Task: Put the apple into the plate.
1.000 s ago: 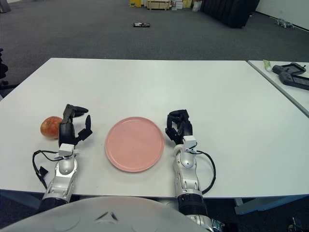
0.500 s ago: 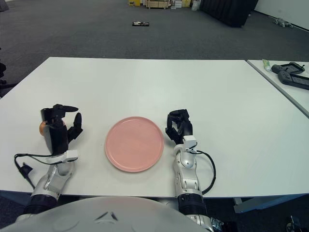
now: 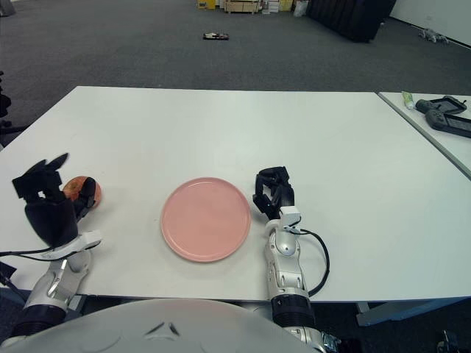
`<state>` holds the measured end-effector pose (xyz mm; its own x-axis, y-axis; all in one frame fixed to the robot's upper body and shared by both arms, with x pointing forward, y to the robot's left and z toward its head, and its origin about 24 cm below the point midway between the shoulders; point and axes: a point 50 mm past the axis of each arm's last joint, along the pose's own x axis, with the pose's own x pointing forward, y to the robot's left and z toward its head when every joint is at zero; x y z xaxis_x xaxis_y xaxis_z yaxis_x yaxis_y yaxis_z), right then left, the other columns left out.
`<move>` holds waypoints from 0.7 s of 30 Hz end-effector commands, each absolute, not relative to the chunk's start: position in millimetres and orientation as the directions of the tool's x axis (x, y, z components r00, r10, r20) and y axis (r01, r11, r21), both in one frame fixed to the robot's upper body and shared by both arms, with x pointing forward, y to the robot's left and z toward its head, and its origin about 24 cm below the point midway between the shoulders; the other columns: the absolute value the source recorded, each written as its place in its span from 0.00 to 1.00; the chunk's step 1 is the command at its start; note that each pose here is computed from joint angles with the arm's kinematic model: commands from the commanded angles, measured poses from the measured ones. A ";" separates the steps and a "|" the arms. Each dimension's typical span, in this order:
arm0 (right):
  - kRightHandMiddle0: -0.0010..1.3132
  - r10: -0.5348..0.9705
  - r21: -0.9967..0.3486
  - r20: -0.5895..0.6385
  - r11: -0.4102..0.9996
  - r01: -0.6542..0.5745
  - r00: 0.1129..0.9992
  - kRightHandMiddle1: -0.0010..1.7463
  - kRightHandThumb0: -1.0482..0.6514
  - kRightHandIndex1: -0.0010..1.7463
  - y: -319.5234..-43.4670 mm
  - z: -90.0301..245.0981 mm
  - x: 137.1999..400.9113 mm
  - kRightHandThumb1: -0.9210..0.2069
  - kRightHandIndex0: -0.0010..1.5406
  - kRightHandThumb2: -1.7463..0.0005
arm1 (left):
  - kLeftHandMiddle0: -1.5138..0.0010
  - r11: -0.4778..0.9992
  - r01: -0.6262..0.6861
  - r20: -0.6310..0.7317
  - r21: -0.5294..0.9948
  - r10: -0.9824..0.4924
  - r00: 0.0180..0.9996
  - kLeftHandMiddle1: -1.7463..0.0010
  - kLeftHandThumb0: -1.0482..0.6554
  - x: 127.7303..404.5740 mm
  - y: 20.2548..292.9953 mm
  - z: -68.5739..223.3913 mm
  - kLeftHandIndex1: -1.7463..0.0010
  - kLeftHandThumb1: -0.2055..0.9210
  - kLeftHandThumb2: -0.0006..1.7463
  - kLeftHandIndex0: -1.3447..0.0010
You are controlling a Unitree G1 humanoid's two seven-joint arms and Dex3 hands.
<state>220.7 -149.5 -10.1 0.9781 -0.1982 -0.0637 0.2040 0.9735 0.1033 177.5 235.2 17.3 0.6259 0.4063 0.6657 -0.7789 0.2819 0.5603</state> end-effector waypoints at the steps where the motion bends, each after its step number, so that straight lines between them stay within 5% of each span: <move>1: 0.19 -0.204 0.104 -0.096 0.971 0.214 0.974 1.00 0.41 0.72 -150.1 -15.1 217.0 0.09 0.32 0.62 | 1.00 0.224 -0.761 0.621 0.609 0.462 0.633 0.94 0.00 179.6 234.4 12.0 0.93 1.00 0.34 1.00; 21: 0.18 -0.202 0.088 -0.103 0.974 0.211 0.974 1.00 0.41 0.72 -151.2 -16.6 216.9 0.08 0.32 0.63 | 1.00 0.160 -0.534 0.324 0.830 0.641 0.696 1.00 0.00 177.8 240.5 5.5 1.00 1.00 0.21 1.00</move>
